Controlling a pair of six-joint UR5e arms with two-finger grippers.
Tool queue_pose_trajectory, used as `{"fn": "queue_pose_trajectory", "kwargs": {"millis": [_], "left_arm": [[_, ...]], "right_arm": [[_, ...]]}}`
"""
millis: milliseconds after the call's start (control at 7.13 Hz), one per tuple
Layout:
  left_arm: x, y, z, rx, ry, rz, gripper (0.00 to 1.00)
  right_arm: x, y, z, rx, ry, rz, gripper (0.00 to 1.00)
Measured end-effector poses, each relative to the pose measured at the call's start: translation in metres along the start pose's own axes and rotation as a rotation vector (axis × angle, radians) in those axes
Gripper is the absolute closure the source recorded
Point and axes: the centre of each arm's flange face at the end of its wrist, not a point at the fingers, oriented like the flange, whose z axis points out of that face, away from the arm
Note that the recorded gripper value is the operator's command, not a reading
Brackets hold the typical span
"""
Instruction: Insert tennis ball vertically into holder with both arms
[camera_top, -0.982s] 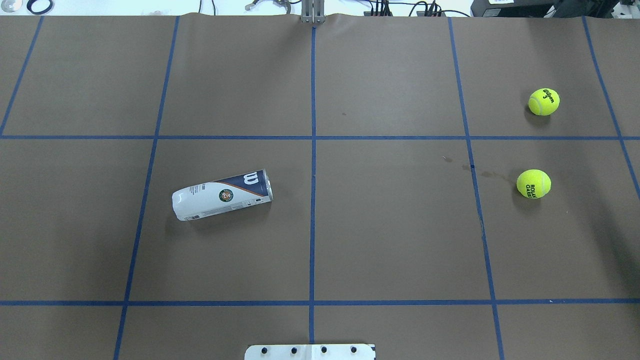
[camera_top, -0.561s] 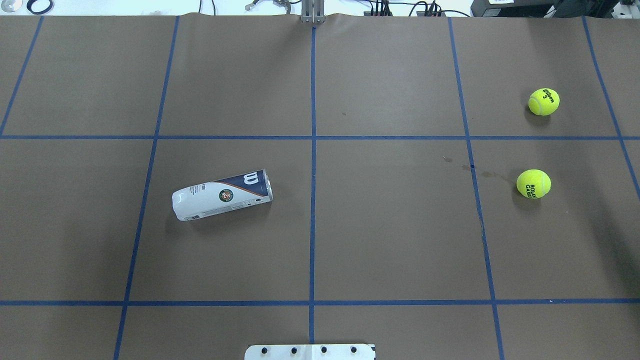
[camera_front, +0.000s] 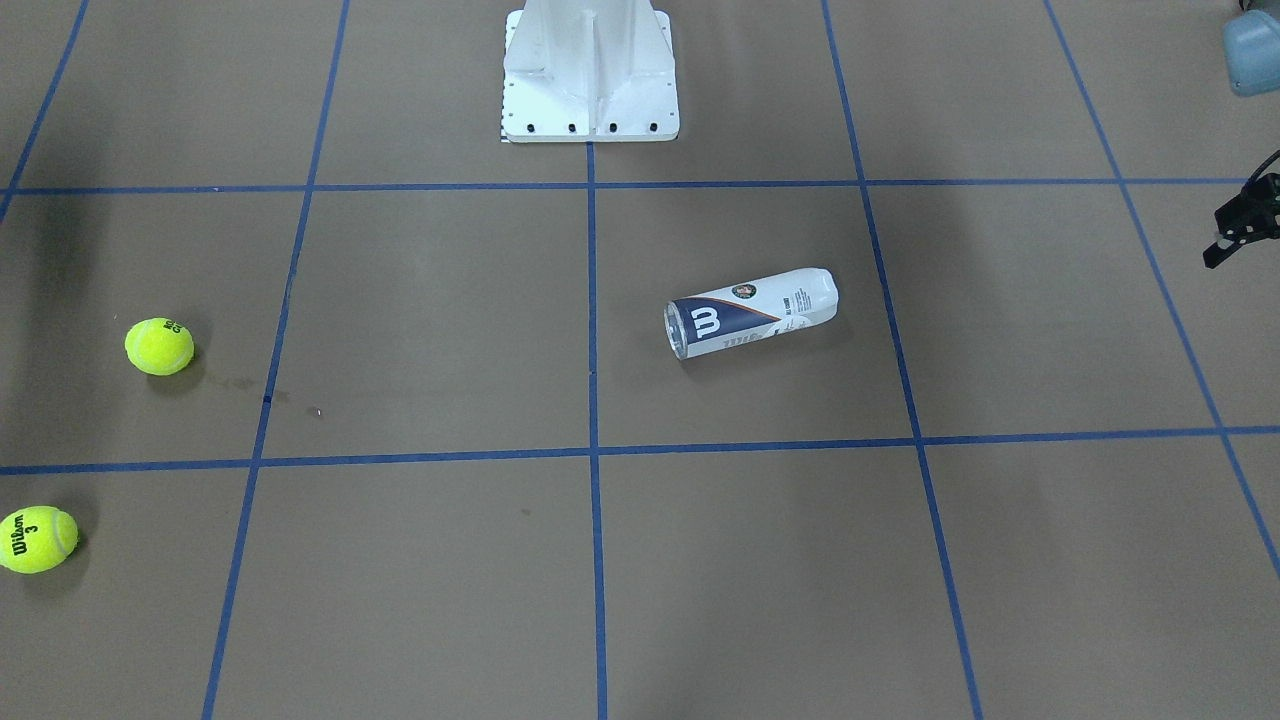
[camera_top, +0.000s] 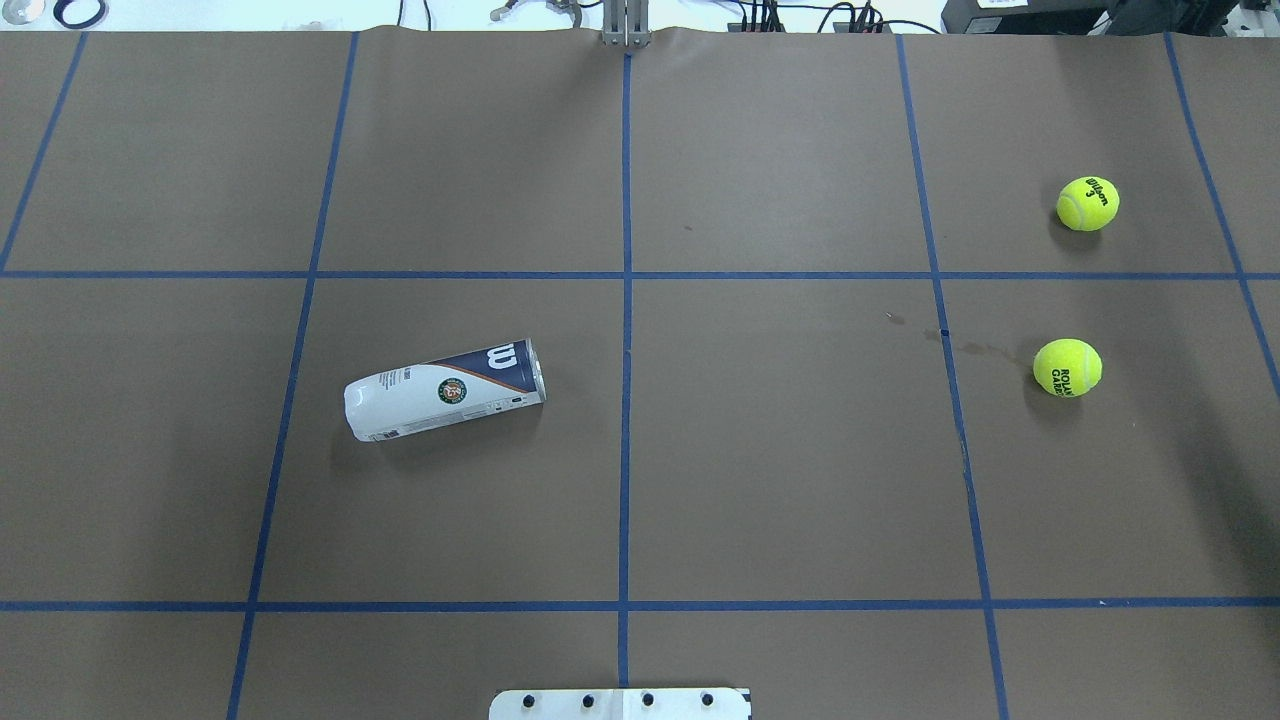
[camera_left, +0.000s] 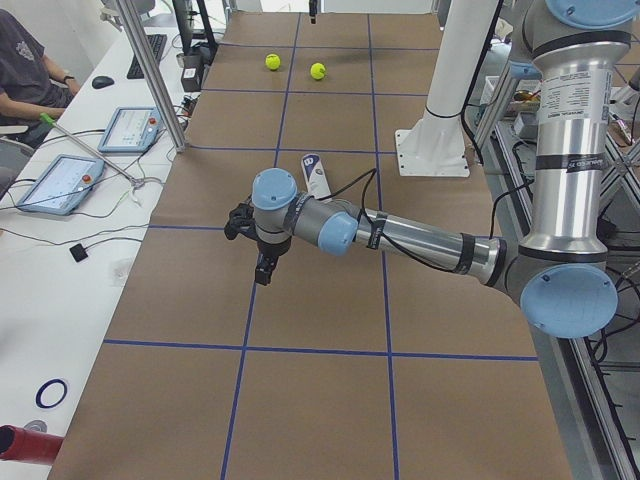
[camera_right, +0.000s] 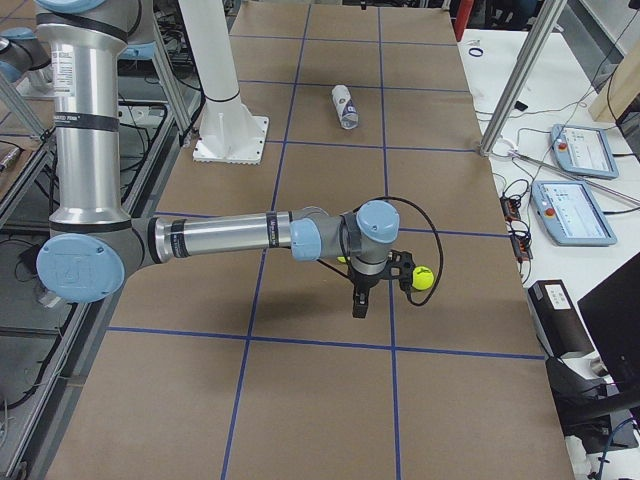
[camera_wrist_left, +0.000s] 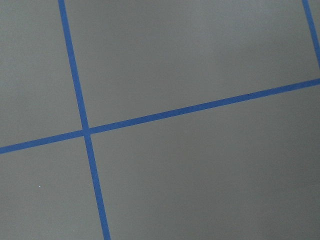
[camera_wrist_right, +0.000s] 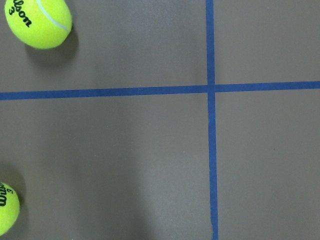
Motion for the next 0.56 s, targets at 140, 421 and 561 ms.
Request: {"fn": "queue_pose_trajectory", "kwargs": {"millis": [140, 421, 561], "left_arm": [[0.008, -0.002, 0.001, 0.025, 0.009, 0.030, 0.00], [0.059, -0.020, 0.030, 0.024, 0.060, 0.118, 0.00], [0.104, -0.043, 0.047, 0.025, 0.091, 0.197, 0.00]], "right_arm": [[0.000, 0.000, 0.000, 0.000, 0.000, 0.000, 0.01], [-0.002, 0.001, 0.001, -0.007, -0.022, 0.002, 0.01], [-0.003, 0.002, 0.001, -0.013, -0.041, 0.003, 0.01]]}}
